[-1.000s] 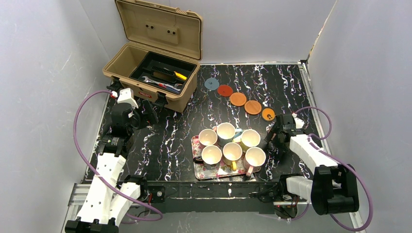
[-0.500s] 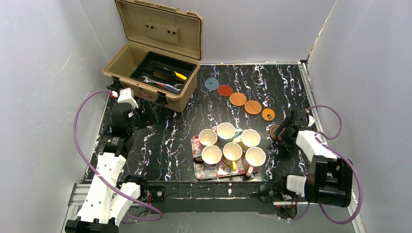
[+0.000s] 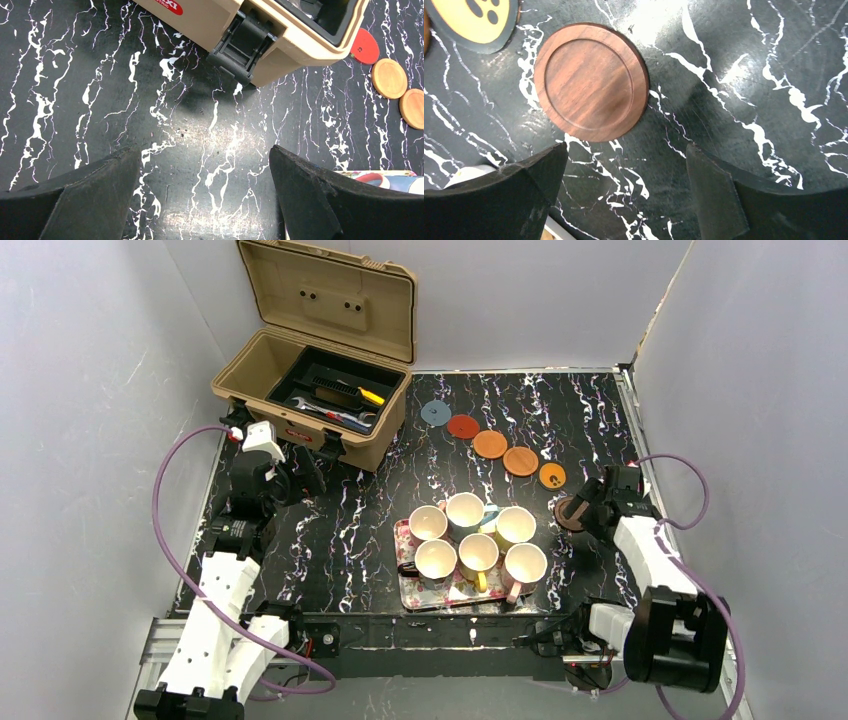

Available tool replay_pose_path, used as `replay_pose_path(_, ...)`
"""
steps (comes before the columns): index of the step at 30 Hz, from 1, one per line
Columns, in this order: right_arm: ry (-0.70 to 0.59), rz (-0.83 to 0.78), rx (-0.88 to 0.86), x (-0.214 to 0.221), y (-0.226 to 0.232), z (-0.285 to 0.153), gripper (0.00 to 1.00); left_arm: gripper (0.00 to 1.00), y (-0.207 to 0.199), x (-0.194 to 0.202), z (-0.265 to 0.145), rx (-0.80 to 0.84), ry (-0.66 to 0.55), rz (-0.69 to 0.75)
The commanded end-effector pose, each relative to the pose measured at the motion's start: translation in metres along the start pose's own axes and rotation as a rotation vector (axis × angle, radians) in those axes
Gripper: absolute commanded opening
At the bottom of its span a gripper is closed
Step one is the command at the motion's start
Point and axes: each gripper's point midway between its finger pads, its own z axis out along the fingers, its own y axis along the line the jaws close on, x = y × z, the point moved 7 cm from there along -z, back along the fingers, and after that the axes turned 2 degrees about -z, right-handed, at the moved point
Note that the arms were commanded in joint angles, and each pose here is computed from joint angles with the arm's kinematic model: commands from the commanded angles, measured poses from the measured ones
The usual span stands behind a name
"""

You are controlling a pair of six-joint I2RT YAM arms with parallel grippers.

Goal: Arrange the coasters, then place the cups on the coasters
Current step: Move the coaster to the center of the board.

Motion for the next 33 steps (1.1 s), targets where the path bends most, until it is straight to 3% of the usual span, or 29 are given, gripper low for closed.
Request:
replay_pose_path(1, 0.010, -0.015, 0.006, 0.008, -0.005, -0.014, 0.98, 0.98, -0.001, 0.000, 0.000, 0.009, 0.004, 0.003)
replay_pose_path(11, 0.120, -0.086, 0.034, 0.022, 0.005, -0.003, 0.98, 0.98, -0.001, 0.000, -0.004, 0.019, -0.005, -0.001)
replay_pose_path(33, 0.122, -0.080, 0.128, 0.018, 0.008, 0.024, 0.90, 0.98, -0.001, 0.000, -0.003, 0.012, -0.003, 0.000)
